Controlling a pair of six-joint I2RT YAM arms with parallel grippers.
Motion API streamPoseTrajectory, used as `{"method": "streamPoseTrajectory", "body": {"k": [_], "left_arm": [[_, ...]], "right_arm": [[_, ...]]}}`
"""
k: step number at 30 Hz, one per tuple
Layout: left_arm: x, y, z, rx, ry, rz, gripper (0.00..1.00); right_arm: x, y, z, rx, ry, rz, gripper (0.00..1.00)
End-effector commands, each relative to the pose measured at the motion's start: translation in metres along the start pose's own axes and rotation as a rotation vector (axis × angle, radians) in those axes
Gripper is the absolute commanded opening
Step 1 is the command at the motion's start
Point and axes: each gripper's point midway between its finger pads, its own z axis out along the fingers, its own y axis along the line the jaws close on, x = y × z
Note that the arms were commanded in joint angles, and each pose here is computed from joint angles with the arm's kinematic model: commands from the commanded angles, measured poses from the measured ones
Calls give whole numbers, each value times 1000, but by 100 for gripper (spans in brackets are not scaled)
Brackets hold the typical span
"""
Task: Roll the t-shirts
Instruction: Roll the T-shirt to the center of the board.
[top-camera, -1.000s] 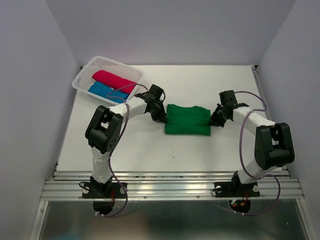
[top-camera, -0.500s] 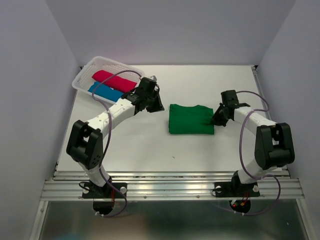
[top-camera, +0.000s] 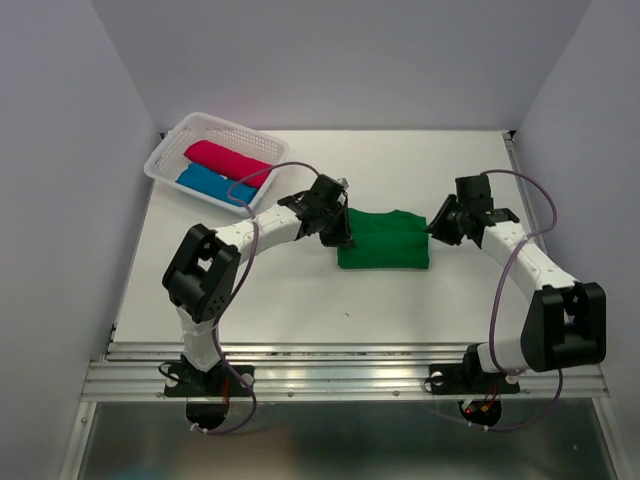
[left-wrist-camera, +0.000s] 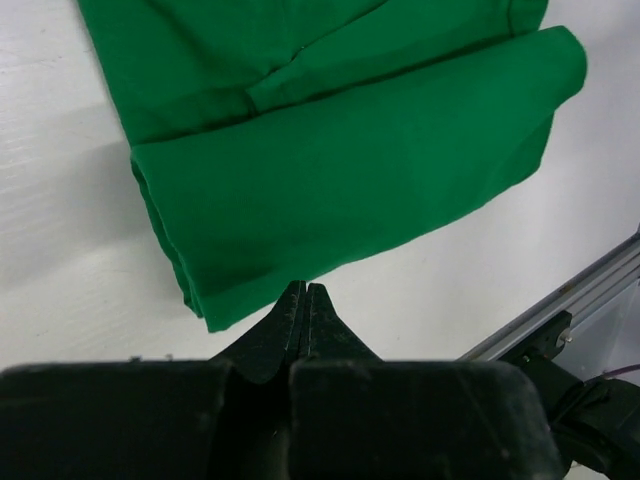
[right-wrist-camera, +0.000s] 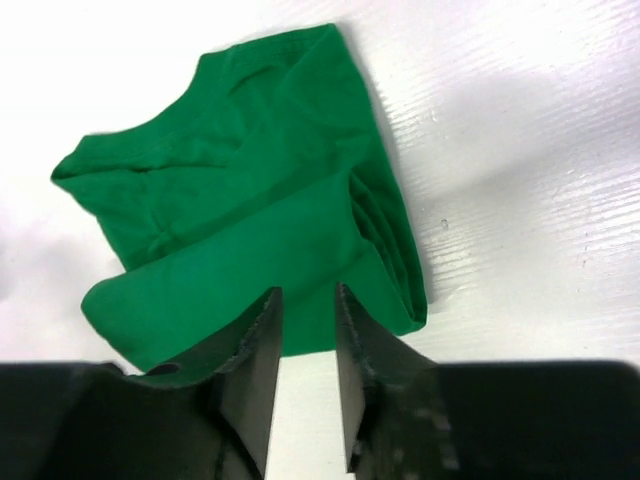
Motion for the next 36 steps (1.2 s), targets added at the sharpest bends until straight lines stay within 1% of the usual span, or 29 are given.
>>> {"method": "streamPoseTrajectory", "body": {"k": [1, 5, 6, 7, 8, 9, 10, 12, 14, 17, 20, 25, 29, 30, 32, 33, 35, 36], "left_arm": [[-20, -25, 3, 80, -39, 16, 0], [-25, -22, 17, 72, -41, 20, 0], [-27, -24, 18, 75, -45, 21, 0], [-28, -24, 20, 75, -42, 22, 0], [-28, -24, 22, 76, -38, 21, 0], [-28, -24, 26, 74, -36, 18, 0], [-29, -24, 28, 75, -37, 16, 0], [-30, -21, 36, 64, -36, 13, 0], [-30, -16, 41, 45, -31, 10, 0], [-24, -5, 56, 21, -7, 12, 0], [-21, 3, 64, -4, 5, 16, 0], [-13, 19, 76, -51, 32, 30, 0], [-10, 28, 76, -87, 36, 41, 0], [-9, 30, 73, -97, 38, 41, 0], [-8, 32, 69, -103, 37, 50, 0], [-10, 30, 63, -102, 26, 57, 0], [-8, 32, 58, -111, 23, 63, 0], [-10, 30, 52, -108, 11, 70, 0]], "right_arm": [[-10, 14, -18, -59, -22, -40, 29], [-4, 25, -13, -89, 3, -56, 20], [0, 29, -9, -95, 19, -60, 16], [1, 31, -5, -106, 28, -61, 10], [0, 37, -2, -129, 34, -62, 8], [2, 34, 10, -104, 54, -60, 3], [3, 32, 16, -86, 62, -51, 1], [-1, 24, 28, -28, 49, -55, 1], [7, 11, 46, 28, 77, -59, 1], [14, -12, 67, 124, 76, -67, 1], [21, -23, 75, 160, 88, -67, 1], [37, -34, 66, 155, 101, -50, 1], [57, -44, 55, 142, 136, -40, 1], [59, -44, 48, 127, 128, -33, 1], [71, -47, 40, 122, 144, -17, 1], [87, -51, 35, 120, 173, -25, 1], [95, -47, 20, 89, 160, -5, 1], [112, -48, 15, 67, 207, 3, 1]]}}
